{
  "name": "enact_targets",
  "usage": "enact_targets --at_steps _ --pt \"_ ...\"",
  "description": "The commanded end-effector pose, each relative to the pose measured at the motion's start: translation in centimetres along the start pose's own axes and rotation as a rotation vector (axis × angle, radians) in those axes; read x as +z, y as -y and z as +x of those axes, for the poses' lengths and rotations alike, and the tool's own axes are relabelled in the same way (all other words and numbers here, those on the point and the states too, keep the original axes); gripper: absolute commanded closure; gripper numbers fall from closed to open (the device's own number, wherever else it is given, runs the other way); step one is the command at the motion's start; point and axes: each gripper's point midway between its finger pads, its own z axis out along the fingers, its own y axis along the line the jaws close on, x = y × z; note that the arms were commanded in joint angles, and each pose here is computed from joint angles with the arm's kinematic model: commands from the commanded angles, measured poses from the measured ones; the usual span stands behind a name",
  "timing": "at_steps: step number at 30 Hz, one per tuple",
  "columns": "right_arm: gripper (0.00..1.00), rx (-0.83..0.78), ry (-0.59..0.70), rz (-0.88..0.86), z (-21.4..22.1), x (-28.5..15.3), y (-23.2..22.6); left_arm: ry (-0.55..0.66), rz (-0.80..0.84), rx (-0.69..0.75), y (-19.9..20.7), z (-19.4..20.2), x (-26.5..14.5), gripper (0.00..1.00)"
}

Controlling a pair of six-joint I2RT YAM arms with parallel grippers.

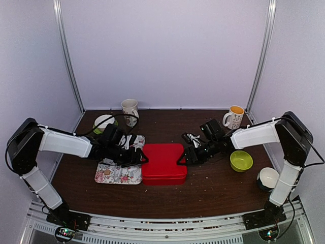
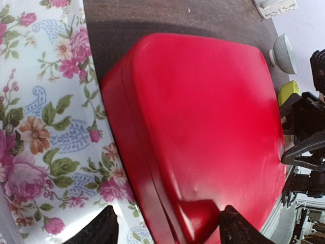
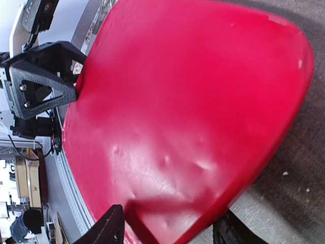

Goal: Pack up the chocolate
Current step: Press the box lid onto the packing box.

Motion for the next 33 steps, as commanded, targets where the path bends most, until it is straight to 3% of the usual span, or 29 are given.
enact_targets --at_steps 1,18,27,33 --pt "0.4 -0.034 -0.023 -0.007 1.2 -0.2 -1.1 -0.019 0.002 0.001 0.0 1.1 0.1 0.3" --pt "0.39 -0.077 -0.082 0.031 3.3 0.3 -1.4 -0.061 -0.065 -0.01 -1.8 3.1 0.3 0.48" --pt "0.3 -0.097 -0.047 -0.042 3.3 -1.1 -3.5 -0.058 -0.08 0.009 -1.6 3.3 -0.3 0.47" --pt "0.35 -0.057 -0.065 -0.042 4.4 -1.0 -3.1 -0.065 -0.075 0.018 -0.9 3.6 -0.9 0.43"
